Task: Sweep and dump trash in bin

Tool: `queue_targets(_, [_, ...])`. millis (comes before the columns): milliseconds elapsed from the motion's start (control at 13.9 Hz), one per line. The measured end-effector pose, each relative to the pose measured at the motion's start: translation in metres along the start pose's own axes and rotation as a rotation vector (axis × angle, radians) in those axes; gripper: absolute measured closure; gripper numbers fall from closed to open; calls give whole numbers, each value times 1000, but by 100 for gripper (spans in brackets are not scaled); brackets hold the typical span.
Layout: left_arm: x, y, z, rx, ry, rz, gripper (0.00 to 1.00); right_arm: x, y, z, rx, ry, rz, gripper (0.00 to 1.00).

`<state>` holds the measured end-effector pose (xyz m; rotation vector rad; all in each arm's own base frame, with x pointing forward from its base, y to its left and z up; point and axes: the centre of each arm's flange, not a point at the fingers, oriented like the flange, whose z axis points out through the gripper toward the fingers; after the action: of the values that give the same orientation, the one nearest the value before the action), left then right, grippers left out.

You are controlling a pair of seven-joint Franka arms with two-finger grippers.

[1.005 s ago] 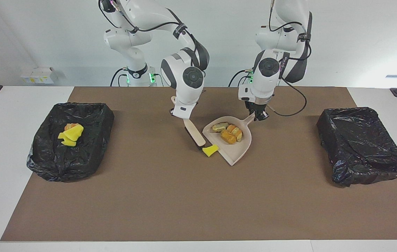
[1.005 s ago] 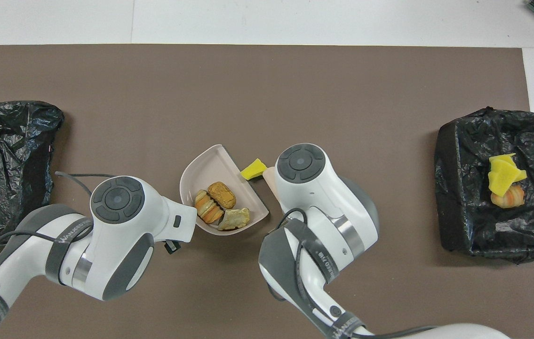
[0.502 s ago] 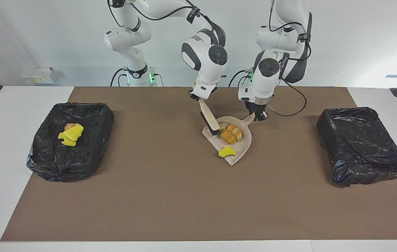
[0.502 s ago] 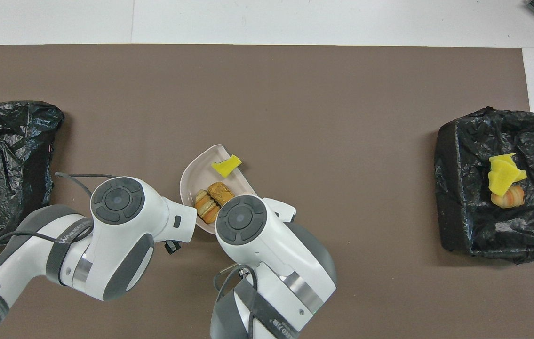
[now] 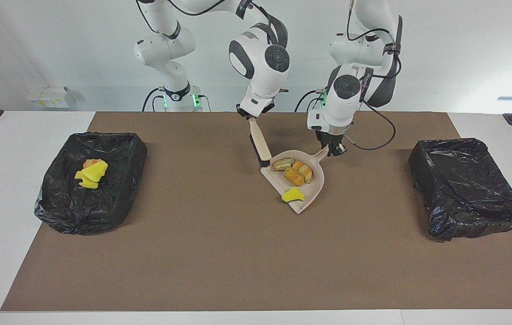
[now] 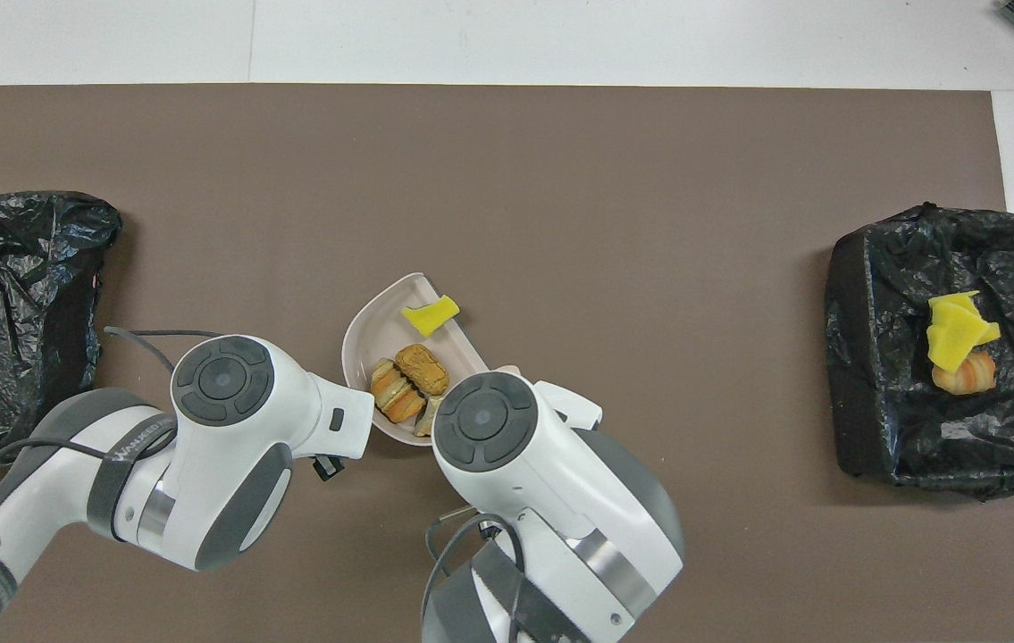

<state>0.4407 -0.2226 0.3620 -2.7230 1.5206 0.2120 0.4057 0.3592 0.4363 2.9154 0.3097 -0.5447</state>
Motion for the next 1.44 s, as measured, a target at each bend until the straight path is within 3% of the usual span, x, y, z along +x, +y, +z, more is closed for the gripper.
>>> queue_targets(287, [-4, -20, -21, 22, 48, -60, 69, -4, 1, 7, 55, -23, 97, 75])
queue_targets(502, [-29, -55, -47, 46, 93, -113, 69, -7, -7, 32, 163, 6, 129, 75])
queue_targets(718, [-62, -80, -70, 35, 83, -141, 69, -17, -20, 48, 228, 46, 158, 75])
queue_targets(933, [-107, -119, -105, -2, 53, -222, 69, -27, -59, 66, 243, 95, 178, 75])
queue_targets(1292, [-195, -176, -133, -73, 52, -314, 69, -24, -92, 109, 200, 68, 138, 74])
queue_targets(1436, [-236, -196, -136, -107, 82, -354, 69, -23, -91, 103, 187, 89, 127, 56])
